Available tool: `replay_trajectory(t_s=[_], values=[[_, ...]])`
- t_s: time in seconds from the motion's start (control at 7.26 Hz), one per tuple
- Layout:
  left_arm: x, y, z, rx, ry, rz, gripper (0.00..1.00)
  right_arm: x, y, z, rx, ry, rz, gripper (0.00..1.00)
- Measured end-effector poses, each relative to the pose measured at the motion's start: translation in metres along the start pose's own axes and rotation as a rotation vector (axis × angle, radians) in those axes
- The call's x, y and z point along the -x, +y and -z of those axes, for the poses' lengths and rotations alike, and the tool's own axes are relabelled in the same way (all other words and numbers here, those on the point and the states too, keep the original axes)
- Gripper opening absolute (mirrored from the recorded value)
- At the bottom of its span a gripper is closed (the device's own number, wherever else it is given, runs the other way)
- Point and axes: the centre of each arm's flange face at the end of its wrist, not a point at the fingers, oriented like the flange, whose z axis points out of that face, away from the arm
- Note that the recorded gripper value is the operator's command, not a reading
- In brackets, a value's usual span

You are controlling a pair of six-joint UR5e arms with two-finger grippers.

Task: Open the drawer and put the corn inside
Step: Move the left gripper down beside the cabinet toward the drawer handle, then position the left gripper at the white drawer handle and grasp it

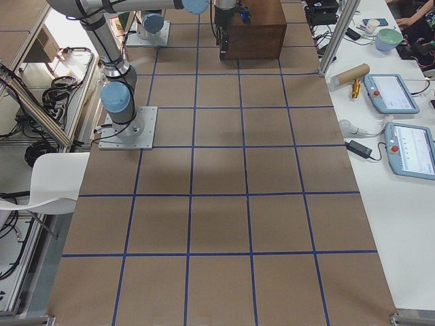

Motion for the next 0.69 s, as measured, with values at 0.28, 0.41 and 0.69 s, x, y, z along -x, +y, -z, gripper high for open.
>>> replay_trajectory(t_s=[0.28, 0.41, 0.69], values=[[-0.003, -0.011, -0.024, -0.012, 0.097, -0.079, 1.00, 0.000, 0.000, 0.000, 0.000, 0.000, 0.000, 1.00], [-0.005, -0.012, -0.028, -0.031, 0.162, -0.117, 1.00, 0.000, 0.000, 0.000, 0.000, 0.000, 0.000, 1.00], [-0.008, -0.009, -0.040, -0.044, 0.260, -0.127, 1.00, 0.000, 0.000, 0.000, 0.000, 0.000, 0.000, 1.00]])
